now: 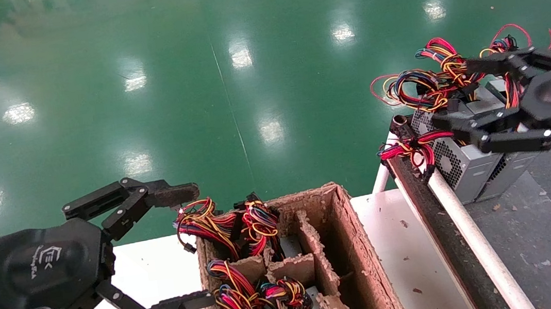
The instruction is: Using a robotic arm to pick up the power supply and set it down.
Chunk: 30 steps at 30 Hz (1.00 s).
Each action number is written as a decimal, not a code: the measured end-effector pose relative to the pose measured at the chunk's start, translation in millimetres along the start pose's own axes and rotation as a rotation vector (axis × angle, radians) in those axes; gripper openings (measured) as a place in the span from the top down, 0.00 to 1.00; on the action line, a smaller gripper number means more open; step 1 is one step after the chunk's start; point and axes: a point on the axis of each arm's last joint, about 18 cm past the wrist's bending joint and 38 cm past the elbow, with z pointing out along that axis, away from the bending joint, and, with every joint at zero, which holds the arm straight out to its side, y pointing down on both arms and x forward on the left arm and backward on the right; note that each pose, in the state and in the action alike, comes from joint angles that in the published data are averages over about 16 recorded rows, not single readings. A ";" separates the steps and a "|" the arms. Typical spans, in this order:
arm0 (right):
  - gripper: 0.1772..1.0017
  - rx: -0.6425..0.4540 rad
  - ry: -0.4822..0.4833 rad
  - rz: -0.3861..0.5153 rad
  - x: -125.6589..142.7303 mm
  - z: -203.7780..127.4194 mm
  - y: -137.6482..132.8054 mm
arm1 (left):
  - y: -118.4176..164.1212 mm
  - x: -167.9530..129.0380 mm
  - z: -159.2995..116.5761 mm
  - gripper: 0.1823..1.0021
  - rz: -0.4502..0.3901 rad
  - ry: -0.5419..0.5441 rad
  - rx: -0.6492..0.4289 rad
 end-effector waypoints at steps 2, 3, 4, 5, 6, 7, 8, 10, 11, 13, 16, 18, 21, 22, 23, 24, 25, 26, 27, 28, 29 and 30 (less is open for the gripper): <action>0.05 0.010 -0.030 0.004 -6.4 2.7 0.1 | 0.0 0.0 0.0 0.00 0.000 0.000 0.000; 0.04 0.015 -0.044 0.006 -9.6 3.9 0.2 | 0.0 0.0 0.0 0.00 0.000 0.000 0.000; 0.03 0.020 -0.059 0.008 -12.9 5.1 0.2 | 0.0 0.0 0.0 0.00 0.000 0.000 0.000; 0.03 0.025 -0.074 0.010 -16.1 6.3 0.2 | 0.0 0.0 0.0 0.00 0.000 0.000 0.000; 0.02 0.030 -0.089 0.012 -19.3 7.4 0.2 | 0.0 0.0 0.0 0.00 0.000 0.000 0.000; 0.02 0.035 -0.103 0.014 -22.5 8.4 0.1 | 0.0 0.0 0.0 0.00 0.000 0.000 0.000; 0.01 0.041 -0.118 0.016 -25.7 9.5 0.1 | 0.0 0.0 0.0 0.00 0.000 0.000 0.000; 0.01 0.052 -0.147 0.020 -32.2 11.3 -0.1 | 0.0 0.0 0.0 0.00 0.000 0.000 0.000; 0.01 0.057 -0.162 0.022 -35.3 12.2 -0.2 | 0.0 0.0 0.0 0.00 0.000 0.000 0.000; 0.00 0.069 -0.191 0.025 -41.7 13.8 -0.5 | 0.0 0.0 0.0 0.00 0.000 0.000 0.000; 0.00 0.087 -0.235 0.030 -51.2 15.9 -1.1 | 0.0 0.0 0.0 0.00 0.000 0.000 0.000; 0.00 0.099 -0.263 0.034 -57.5 17.0 -1.5 | 0.0 0.0 0.0 0.00 0.000 0.000 0.000; 0.00 0.119 -0.306 0.038 -66.8 18.3 -2.3 | 0.0 0.0 0.0 0.00 0.000 0.000 0.000; 0.00 0.126 -0.320 0.040 -69.9 18.7 -2.6 | 0.0 0.0 0.0 0.00 0.000 0.000 0.000; 0.00 0.132 -0.334 0.041 -73.0 19.0 -2.9 | 0.0 0.0 0.0 0.00 0.000 0.000 0.000; 0.00 0.139 -0.349 0.042 -76.0 19.3 -3.2 | 0.0 0.0 0.0 0.00 0.000 0.000 0.000; 0.00 0.146 -0.363 0.044 -79.1 19.5 -3.6 | 0.0 0.0 0.0 0.00 0.000 0.000 0.000; 0.00 0.153 -0.377 0.045 -82.1 19.7 -3.9 | 0.0 0.0 0.0 0.00 0.000 0.000 0.000; 0.00 0.160 -0.391 0.046 -85.1 19.8 -4.3 | 0.0 0.0 0.0 0.00 0.000 0.000 0.000; 0.00 0.167 -0.405 0.047 -88.1 19.9 -4.7 | 0.0 0.0 0.0 0.00 0.000 0.000 0.000; 0.00 0.175 -0.419 0.049 -91.1 19.9 -5.0 | 0.0 0.0 0.0 0.00 0.000 0.000 0.000; 0.00 0.182 -0.433 0.050 -94.0 19.9 -5.4 | 0.0 0.0 0.0 0.00 0.000 0.000 0.000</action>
